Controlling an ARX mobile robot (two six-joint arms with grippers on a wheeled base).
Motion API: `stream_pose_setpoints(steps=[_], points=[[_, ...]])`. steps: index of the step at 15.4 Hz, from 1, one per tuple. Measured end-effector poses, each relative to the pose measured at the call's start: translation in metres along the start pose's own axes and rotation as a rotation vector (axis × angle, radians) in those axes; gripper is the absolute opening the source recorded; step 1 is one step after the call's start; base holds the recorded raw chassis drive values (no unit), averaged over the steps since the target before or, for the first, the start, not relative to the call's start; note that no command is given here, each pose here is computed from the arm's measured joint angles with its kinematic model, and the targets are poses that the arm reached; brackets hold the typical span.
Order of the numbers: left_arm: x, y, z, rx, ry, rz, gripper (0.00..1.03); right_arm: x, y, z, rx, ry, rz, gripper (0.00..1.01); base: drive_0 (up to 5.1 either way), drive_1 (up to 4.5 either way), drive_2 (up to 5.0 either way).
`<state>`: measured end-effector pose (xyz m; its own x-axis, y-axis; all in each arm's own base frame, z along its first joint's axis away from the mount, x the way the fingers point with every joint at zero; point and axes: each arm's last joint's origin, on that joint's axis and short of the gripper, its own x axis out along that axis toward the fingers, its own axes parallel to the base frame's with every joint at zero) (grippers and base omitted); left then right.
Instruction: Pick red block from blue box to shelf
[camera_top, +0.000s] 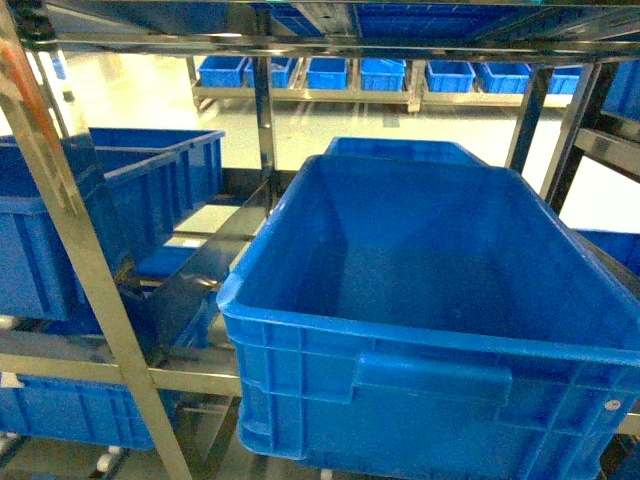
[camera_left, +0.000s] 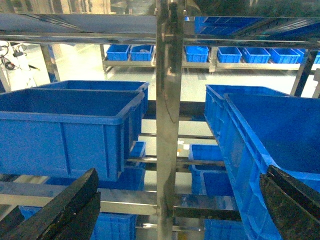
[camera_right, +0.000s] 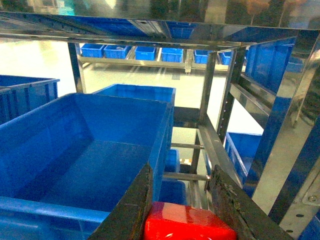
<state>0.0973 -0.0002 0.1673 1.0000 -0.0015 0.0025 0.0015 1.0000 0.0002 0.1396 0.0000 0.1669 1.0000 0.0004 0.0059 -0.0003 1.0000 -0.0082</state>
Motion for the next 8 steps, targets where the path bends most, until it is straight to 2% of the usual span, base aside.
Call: stream_pose_setpoints(steps=[5,7,8], points=[[0.000,0.000,0.000,0.000,0.000,0.000,0.98,0.000,0.000,-0.001,0.000,0.009,0.005,0.28,0.0,0.00,0.0],[0.000,0.000,0.000,0.000,0.000,0.000,0.98,0.001,-0.003,-0.007,0.022,0.067,0.011,0.28,0.0,0.00,0.0],[0.000,0.000,0.000,0.000,0.000,0.000,0.98,0.002,-0.003,-0.011,0.043,0.108,0.016,0.28,0.0,0.00,0.0]])
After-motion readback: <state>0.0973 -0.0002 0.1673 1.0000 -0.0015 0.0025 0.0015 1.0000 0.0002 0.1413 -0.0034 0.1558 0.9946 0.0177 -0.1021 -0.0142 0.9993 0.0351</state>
